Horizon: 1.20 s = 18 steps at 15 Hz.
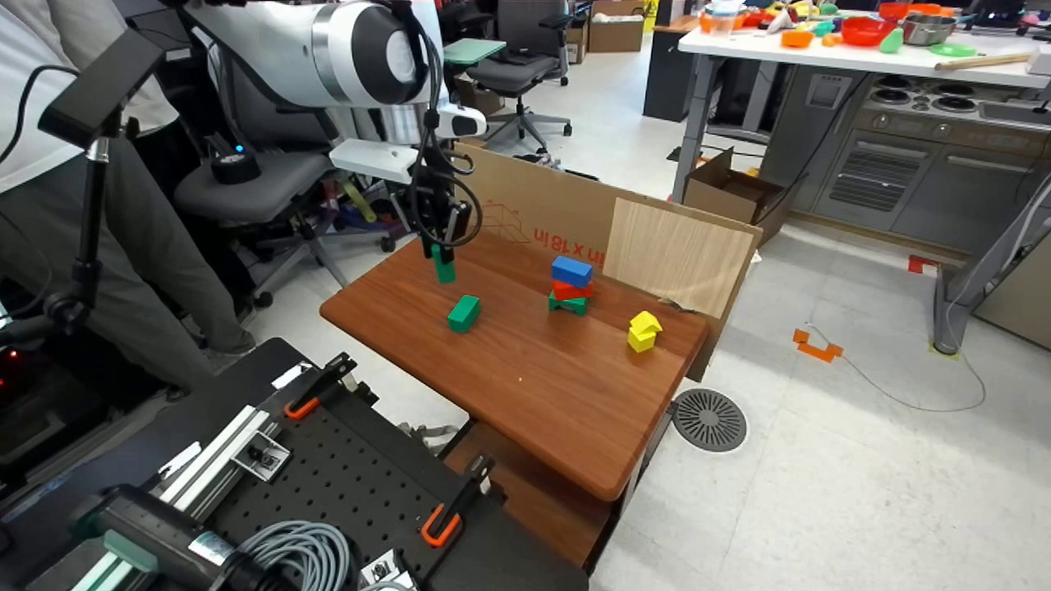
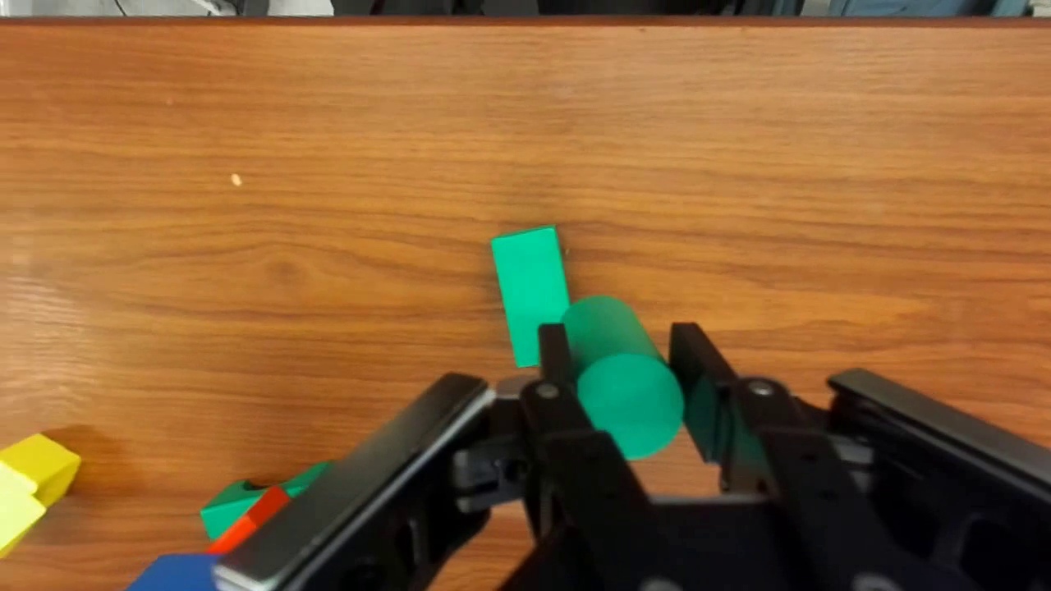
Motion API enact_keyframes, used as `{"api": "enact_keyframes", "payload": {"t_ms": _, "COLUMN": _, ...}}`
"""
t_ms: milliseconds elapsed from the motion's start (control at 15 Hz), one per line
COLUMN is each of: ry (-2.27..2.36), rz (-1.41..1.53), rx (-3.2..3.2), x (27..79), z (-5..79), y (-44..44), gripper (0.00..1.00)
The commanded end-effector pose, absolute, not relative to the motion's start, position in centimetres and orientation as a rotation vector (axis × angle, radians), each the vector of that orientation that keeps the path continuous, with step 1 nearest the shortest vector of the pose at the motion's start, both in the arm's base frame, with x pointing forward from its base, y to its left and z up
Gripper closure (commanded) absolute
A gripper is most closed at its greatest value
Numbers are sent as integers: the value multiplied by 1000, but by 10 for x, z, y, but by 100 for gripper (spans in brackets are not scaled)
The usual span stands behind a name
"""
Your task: Stack up the two green blocks
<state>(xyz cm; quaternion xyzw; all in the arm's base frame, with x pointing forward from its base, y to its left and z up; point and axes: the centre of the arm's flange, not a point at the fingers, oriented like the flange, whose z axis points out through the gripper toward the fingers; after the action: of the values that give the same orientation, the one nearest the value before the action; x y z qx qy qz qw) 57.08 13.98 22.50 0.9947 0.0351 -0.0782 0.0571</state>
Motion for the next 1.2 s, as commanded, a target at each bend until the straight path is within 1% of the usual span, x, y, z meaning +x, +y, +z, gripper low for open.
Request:
{"api": "enact_keyframes", "payload": {"t_ms": 0, "ry": 27, "rz": -298, "rx": 3035, "x": 579, "z": 230, "y": 119, "gripper": 91}}
{"api": "enact_keyframes", "payload": {"t_ms": 600, "ry": -95, "rz": -330, "rx": 3020, "x": 586, "z": 203, "y": 106, "gripper": 91}}
{"api": "enact_keyframes", "payload": {"t_ms": 1133, "ry": -183, "rz": -397, "rx": 2963, "x": 585, "z": 161, "y": 94, "gripper": 91}}
